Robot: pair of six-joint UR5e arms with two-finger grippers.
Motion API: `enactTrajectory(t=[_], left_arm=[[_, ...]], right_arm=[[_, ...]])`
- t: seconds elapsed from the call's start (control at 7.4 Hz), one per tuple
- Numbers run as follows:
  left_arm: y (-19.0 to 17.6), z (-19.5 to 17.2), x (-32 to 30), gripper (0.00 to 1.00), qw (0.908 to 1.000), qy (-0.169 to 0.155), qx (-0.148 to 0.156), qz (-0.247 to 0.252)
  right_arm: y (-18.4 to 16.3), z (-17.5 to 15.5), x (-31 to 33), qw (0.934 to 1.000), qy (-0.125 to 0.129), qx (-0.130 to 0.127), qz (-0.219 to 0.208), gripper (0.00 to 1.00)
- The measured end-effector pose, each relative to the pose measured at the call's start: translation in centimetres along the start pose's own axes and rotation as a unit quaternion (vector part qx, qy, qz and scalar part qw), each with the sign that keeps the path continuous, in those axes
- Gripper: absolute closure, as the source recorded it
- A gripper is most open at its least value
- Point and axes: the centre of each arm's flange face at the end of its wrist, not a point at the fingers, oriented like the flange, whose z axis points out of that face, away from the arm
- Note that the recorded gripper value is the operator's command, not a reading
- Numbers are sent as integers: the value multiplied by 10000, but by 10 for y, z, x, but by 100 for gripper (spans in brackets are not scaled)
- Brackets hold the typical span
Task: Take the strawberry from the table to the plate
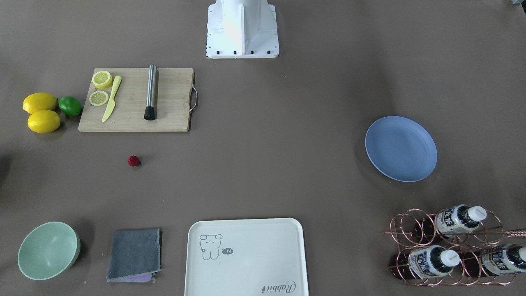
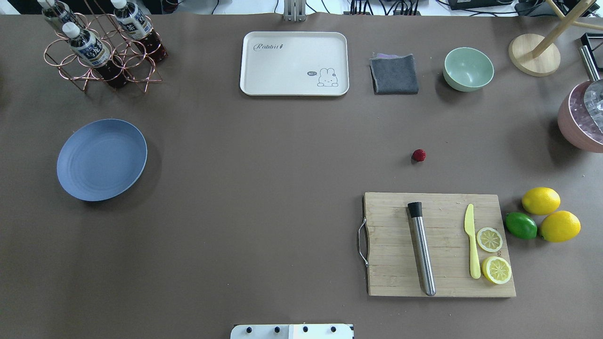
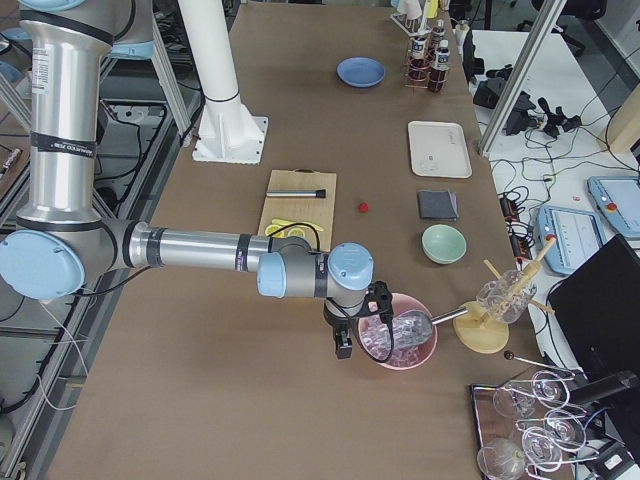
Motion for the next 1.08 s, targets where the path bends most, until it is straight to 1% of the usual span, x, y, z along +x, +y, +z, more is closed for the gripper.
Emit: enactTrajectory(t=[0.81,1.08], left_arm=[[-4,-2,1,2,10000,-22,24,8],[-4,-6,2,2,10000,18,65,-18]], right_arm=[[0,0,0,10000,0,2,-2,0],[0,0,0,10000,0,2,-2,0]])
